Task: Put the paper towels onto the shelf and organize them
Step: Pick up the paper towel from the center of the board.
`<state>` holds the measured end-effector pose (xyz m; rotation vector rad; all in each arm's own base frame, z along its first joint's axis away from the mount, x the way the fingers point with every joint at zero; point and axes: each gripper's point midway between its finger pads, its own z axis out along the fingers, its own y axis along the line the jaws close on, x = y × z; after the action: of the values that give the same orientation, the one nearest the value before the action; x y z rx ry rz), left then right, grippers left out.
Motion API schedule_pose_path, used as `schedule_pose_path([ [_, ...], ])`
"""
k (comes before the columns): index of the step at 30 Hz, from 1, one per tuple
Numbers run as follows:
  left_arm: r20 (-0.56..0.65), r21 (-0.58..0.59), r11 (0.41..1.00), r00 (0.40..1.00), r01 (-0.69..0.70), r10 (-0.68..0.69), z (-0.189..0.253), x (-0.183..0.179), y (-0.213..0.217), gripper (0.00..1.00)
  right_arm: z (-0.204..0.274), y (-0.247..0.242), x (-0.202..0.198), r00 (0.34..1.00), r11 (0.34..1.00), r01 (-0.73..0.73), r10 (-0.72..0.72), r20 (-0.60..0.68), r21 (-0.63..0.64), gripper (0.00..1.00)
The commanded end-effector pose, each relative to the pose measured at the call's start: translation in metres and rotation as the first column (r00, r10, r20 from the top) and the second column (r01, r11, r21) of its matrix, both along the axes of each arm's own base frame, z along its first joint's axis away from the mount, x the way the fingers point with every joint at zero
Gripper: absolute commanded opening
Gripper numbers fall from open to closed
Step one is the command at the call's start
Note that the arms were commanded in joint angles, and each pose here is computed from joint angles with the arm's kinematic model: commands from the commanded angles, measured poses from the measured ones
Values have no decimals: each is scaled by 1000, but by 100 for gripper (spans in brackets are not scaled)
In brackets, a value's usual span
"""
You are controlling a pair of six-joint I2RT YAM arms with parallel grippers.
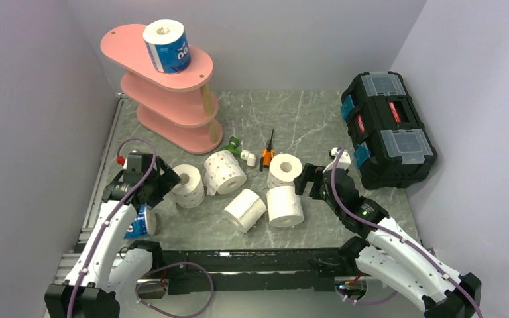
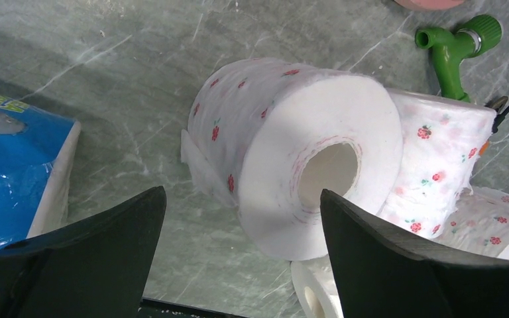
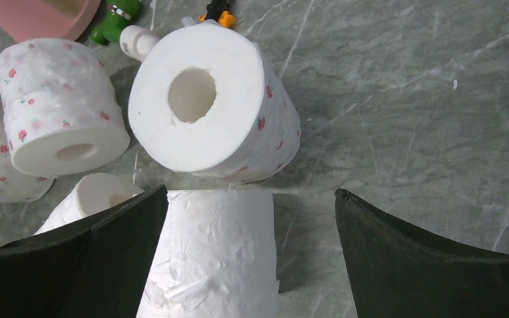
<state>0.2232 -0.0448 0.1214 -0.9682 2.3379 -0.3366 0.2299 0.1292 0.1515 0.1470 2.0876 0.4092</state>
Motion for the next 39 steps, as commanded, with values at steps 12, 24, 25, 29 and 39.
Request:
schedule_pose_path([
  [12, -13, -10, 999, 999, -39, 38, -12, 12, 1, 82, 5, -1, 5, 1000, 1000, 22, -22, 22, 10, 99],
  [24, -26, -8, 999, 999, -40, 40, -19, 11, 1, 69, 4, -1, 5, 1000, 1000, 23, -23, 21, 9, 99],
  [25, -29, -9, 999, 999, -39, 38, -20, 11, 1, 67, 4, -1, 5, 1000, 1000, 23, -23, 20, 9, 99],
  [29, -30, -8, 999, 999, -38, 37, -20, 11, 1, 58, 3, -1, 5, 1000, 1000, 24, -24, 20, 7, 99],
  [39, -24, -14, 999, 999, -37, 37, -17, 11, 0, 31, 2, -1, 5, 1000, 1000, 24, -24, 17, 6, 99],
])
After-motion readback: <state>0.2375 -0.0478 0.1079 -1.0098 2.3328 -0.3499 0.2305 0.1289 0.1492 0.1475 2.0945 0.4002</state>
